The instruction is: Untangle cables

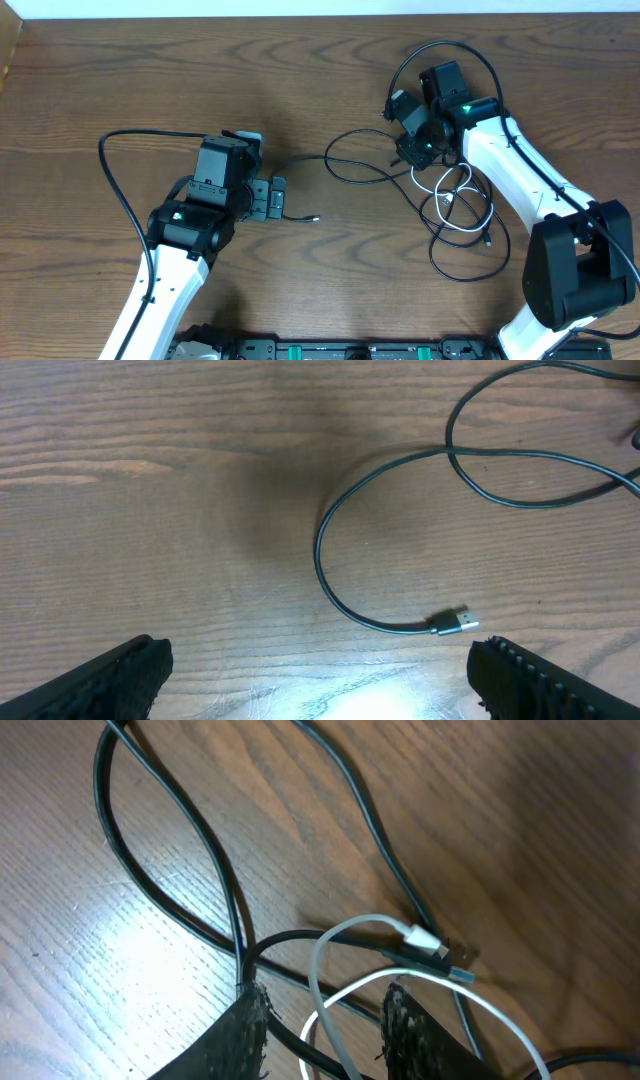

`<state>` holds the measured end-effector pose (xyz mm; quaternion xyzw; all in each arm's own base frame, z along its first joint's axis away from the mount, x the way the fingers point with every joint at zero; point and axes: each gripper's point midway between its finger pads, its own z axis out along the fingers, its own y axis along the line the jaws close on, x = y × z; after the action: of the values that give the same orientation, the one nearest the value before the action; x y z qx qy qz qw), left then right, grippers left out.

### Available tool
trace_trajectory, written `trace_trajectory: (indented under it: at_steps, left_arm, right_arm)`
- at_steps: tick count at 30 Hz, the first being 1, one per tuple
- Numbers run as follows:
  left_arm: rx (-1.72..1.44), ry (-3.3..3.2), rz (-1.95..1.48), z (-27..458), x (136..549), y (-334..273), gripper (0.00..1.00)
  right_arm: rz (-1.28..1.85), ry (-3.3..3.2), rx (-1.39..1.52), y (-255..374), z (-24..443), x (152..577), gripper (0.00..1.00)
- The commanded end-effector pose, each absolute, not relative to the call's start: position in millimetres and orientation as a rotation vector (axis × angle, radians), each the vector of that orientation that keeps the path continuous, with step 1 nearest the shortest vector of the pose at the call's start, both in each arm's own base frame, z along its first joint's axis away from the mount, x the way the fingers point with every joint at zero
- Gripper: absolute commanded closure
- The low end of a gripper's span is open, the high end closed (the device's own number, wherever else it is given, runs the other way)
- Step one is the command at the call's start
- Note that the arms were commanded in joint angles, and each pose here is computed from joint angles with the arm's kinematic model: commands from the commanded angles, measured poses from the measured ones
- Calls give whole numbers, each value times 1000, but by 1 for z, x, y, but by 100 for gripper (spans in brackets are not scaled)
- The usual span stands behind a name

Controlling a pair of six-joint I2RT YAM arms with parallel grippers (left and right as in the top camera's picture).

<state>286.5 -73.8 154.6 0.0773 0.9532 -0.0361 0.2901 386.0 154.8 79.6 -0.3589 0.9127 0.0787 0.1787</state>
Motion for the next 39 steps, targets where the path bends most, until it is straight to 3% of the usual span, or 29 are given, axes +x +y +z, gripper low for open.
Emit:
trace_trajectory:
  at_steps: [1, 11, 25, 30, 32, 39]
  left_arm:
    - [176, 2544, -77, 155, 288, -69, 1]
    - [176, 2544, -77, 155, 288, -69, 0]
    - [176, 2544, -77, 155, 288, -69, 1]
    - [176, 2544, -77, 155, 288, -69, 1]
    - [176, 2544, -77, 155, 288, -69, 1]
    - [176, 2544, -77, 155, 288, -69, 1]
  right_arm:
    - [208, 2594, -1040, 155, 74, 383, 64]
    - [211, 2616, -1046, 153, 68, 378, 65]
    - [228, 2749, -1081, 148, 26, 364, 74]
    - [227, 2748, -1079, 148, 26, 365, 88]
    - [227, 2748, -1079, 148, 26, 365, 99]
    - [229, 2712, -1063, 150, 45, 370, 99]
